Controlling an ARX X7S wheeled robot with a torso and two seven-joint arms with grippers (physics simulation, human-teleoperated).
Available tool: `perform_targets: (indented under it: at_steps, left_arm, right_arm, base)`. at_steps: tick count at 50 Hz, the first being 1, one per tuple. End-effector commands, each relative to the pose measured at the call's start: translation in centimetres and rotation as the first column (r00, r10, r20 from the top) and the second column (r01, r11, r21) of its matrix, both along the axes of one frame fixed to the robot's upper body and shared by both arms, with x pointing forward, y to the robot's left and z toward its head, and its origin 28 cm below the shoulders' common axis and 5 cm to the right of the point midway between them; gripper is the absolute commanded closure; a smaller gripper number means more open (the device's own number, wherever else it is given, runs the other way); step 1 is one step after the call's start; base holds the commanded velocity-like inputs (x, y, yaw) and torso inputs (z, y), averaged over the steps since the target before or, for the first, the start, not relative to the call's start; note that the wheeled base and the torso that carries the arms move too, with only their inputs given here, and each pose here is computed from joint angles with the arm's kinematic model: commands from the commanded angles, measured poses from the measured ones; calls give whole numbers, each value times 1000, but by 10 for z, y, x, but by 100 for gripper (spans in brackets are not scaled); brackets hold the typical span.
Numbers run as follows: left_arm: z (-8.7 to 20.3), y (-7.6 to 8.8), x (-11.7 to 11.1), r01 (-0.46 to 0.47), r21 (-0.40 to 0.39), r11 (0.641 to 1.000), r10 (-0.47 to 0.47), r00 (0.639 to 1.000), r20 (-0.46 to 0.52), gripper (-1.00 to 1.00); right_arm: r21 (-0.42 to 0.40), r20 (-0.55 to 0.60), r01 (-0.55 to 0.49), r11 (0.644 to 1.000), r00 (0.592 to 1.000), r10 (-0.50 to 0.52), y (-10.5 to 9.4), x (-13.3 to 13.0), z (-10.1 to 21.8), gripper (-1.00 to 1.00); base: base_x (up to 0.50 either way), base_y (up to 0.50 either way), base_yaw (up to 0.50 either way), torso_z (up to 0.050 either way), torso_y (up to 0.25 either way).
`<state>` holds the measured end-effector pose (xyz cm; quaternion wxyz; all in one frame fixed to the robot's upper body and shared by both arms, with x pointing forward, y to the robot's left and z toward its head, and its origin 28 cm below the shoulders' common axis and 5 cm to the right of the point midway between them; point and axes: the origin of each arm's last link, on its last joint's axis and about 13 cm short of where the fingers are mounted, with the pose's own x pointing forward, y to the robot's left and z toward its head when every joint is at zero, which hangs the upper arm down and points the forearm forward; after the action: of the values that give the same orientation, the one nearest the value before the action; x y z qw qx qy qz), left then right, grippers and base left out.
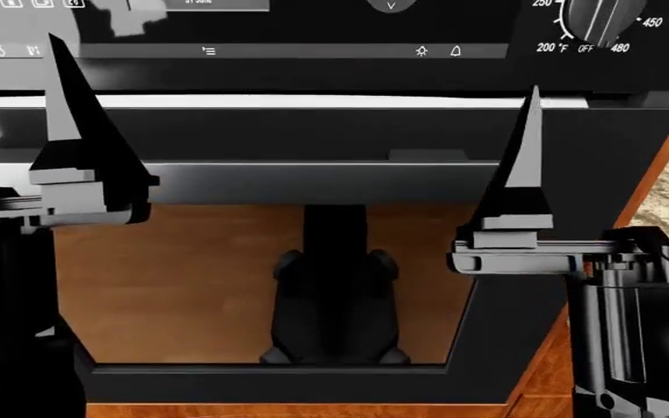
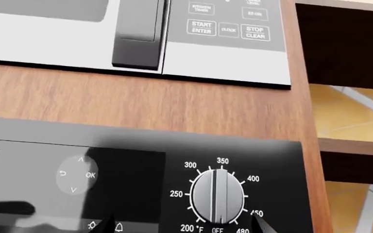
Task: Preheat the oven by turning the temperature knob.
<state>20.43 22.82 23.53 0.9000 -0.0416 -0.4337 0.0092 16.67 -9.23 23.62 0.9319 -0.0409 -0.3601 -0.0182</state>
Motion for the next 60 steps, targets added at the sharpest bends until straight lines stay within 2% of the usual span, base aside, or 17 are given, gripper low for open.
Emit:
perform_targets:
  at_steps: [1, 15, 29, 39, 43, 46, 52, 60]
  left_arm:
    - [1, 0, 1, -3, 0, 1000, 3, 1000, -2, -100]
    - [0, 0, 1, -4, 2, 1000, 4, 1000, -11, -100]
    - [0, 0, 1, -6, 4, 1000, 6, 1000, -18, -100]
    - [-2, 0, 2, -7, 8, 1000, 7, 1000, -24, -100]
    - [-2, 0, 1, -8, 10, 1000, 9, 1000, -26, -100]
    - [-2, 0, 1, -10, 10, 1000, 11, 1000, -26, -100]
    - [-2, 0, 1, -13, 13, 1000, 13, 1000, -28, -100]
    - [-3, -1, 2, -14, 17, 1000, 14, 999, -31, -100]
  right_arm:
    - [-13, -57, 94, 996, 994, -94, -4, -4, 9, -100]
    - [44, -143, 168, 985, 977, -160, -9, 0, 27, -100]
    - [27, -220, 157, 987, 964, -148, 1, 7, 37, -100]
    - [23, -280, 138, 990, 951, -127, 2, 15, 47, -100]
    - [21, -304, 171, 985, 940, -156, 1, 19, 50, -100]
    - [34, -316, 181, 983, 935, -162, 1, 20, 53, -100]
    - [35, -287, 266, 963, 926, -245, 0, 21, 60, -100]
    - [27, -306, 241, 970, 926, -221, 1, 22, 63, -100]
  base:
    - [0, 0, 0, 10, 0]
    - [0, 0, 0, 9, 0]
    - [0, 0, 0, 8, 0]
    - [0, 0, 0, 7, 0]
    - [0, 0, 0, 6, 0]
    - [0, 0, 0, 6, 0]
    - [0, 0, 0, 5, 0]
    - [0, 0, 0, 4, 0]
